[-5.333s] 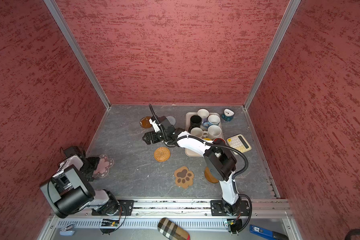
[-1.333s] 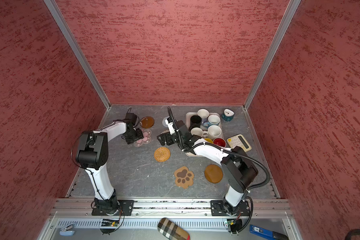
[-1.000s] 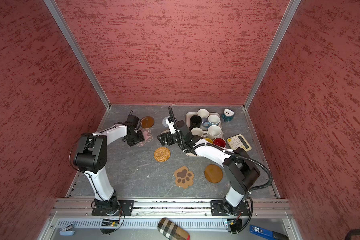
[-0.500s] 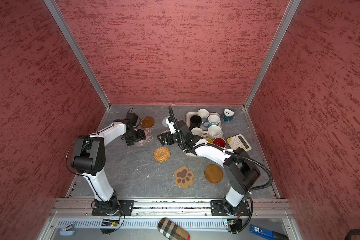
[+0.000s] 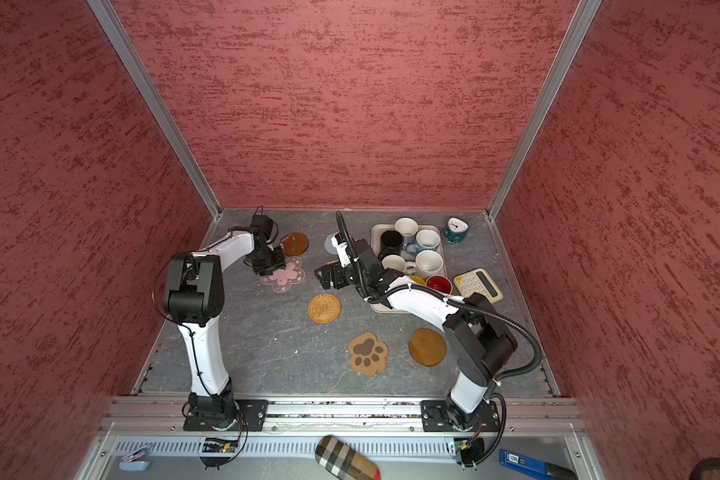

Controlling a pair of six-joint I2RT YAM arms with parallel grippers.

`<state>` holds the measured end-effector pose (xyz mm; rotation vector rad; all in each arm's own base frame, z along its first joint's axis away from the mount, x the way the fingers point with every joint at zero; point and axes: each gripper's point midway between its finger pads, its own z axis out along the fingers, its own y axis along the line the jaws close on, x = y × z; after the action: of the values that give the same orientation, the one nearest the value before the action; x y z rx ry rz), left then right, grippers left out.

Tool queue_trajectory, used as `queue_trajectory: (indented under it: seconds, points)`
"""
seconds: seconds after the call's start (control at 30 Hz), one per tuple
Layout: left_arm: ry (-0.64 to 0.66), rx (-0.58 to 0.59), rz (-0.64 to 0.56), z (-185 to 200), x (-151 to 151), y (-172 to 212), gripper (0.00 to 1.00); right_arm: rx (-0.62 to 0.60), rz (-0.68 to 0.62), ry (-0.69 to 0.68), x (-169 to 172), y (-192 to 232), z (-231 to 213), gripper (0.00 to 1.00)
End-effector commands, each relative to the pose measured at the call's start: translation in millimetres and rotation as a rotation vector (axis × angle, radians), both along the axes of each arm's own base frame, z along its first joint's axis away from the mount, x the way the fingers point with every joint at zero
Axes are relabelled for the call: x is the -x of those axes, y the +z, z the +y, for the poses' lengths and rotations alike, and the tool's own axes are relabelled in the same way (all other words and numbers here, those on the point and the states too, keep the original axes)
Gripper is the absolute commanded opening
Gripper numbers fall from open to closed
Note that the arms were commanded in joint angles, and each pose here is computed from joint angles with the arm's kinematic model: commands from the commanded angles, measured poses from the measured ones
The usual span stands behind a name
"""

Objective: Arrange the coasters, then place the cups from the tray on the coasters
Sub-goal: 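Carry the pink flower coaster with the left gripper beside the brown wooden coaster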

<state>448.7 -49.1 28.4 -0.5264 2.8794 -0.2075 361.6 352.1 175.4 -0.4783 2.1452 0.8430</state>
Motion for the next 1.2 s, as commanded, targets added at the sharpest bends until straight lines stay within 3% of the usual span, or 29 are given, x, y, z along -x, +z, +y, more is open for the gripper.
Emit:
queue_trajectory:
  seconds: [0.0,0.47,1.17]
  points:
    - [-0.025,0.011,0.021,-7.2,-0.5,-13.6,0.46,0.010,-0.026,-0.013,-9.1,7.7,-0.4,0.99]
    - [-0.022,-0.003,0.051,-28.3,45.7,-30.7,0.45,-0.002,-0.020,-0.004,-8.6,7.5,0.8,0.99]
    - [-0.041,0.010,0.050,-46.2,75.3,-30.2,0.42,-0.022,-0.006,0.002,-8.9,6.6,4.9,0.99]
